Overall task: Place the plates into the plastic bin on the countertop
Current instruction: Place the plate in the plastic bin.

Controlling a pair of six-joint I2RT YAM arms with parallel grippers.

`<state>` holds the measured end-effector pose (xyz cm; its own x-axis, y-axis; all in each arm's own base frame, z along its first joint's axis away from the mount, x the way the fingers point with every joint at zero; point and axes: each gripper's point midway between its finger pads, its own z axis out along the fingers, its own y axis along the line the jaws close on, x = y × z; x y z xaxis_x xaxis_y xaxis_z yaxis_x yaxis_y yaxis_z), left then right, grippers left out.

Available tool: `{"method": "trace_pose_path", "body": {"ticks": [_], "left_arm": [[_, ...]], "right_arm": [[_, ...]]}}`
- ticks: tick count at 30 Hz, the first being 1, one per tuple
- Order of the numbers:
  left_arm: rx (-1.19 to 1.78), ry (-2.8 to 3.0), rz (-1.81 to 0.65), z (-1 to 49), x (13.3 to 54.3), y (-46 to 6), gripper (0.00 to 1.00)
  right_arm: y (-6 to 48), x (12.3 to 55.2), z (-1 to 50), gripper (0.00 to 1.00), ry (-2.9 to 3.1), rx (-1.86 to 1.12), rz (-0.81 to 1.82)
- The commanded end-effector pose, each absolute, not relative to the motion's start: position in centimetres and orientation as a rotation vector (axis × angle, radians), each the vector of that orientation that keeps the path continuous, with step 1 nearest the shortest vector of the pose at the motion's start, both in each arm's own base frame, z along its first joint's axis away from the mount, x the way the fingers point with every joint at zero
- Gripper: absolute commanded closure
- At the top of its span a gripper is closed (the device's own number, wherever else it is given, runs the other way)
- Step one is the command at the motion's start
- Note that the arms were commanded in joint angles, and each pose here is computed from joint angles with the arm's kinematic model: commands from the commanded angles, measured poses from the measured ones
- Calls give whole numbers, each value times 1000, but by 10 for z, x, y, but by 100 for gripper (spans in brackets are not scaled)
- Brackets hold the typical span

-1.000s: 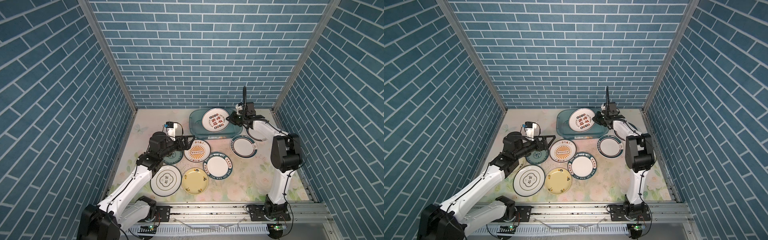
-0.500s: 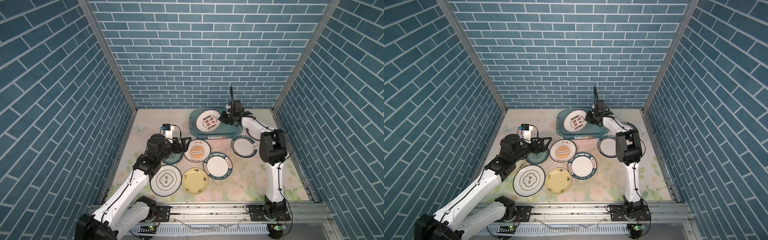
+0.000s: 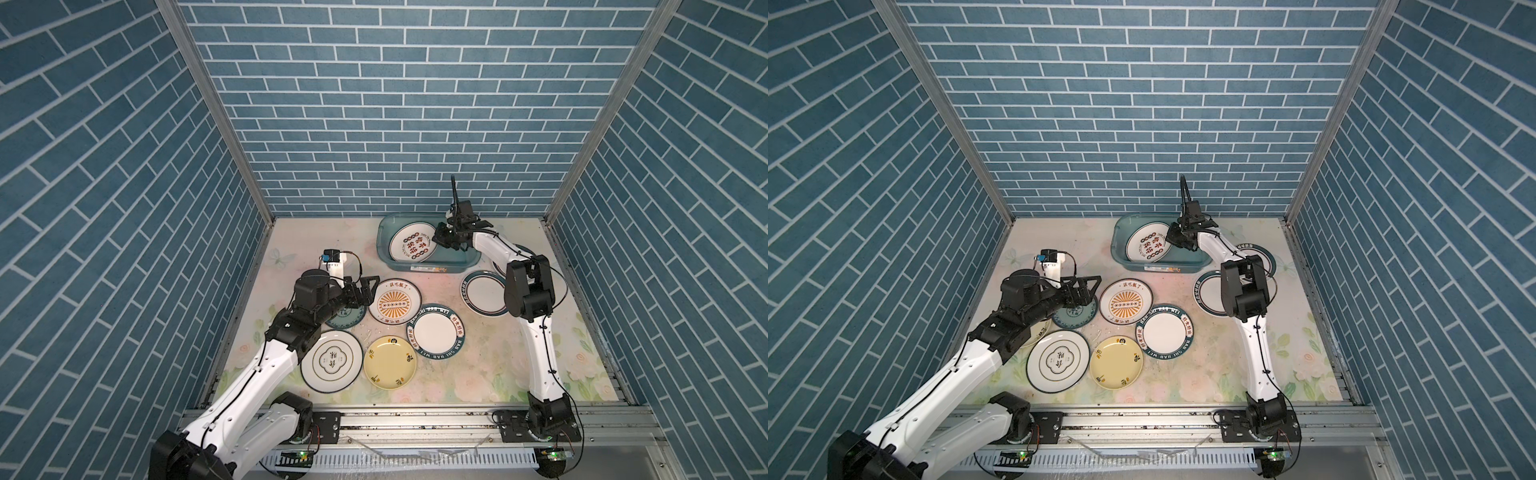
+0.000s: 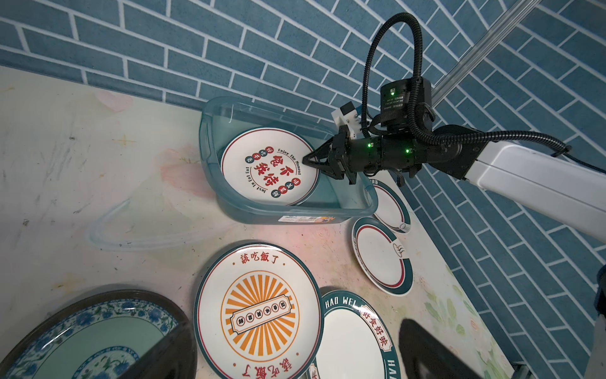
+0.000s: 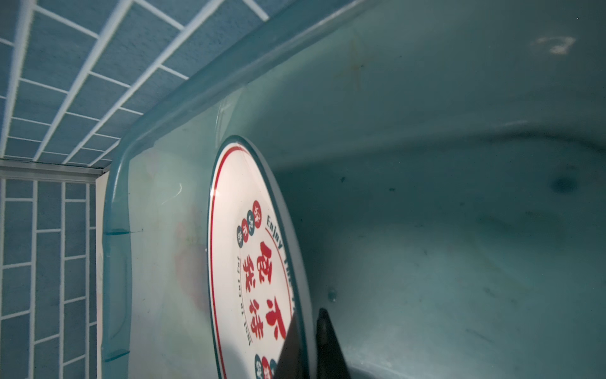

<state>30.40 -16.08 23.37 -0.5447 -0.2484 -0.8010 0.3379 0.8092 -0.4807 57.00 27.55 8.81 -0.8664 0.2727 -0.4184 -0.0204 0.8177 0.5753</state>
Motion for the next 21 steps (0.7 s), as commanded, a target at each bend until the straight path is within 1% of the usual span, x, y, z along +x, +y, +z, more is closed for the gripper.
{"method": "trace_pose_path", "body": {"ticks": [1, 2, 4, 9, 13, 15, 21], "left_arm": [[67, 2003, -712, 237, 304, -154, 1], [67, 2005, -707, 236, 304, -154, 0], [65, 2006, -706, 236, 304, -153, 0], [66, 2013, -703, 235, 305, -154, 0], [64, 2013, -699, 234, 305, -153, 0], [61, 2014, -697, 234, 305, -153, 0], [49, 2022, -690, 233, 306, -152, 0]], "right_arm": [[276, 576, 88, 100, 2514, 238, 803], [277, 575, 88, 100, 2517, 235, 802], [275, 573, 89, 92, 2519, 231, 796], [269, 567, 99, 61, 2529, 181, 749], [265, 562, 117, 43, 2518, 129, 716], [262, 558, 129, 37, 2509, 104, 695], [247, 541, 181, 34, 2438, 64, 666]]}}
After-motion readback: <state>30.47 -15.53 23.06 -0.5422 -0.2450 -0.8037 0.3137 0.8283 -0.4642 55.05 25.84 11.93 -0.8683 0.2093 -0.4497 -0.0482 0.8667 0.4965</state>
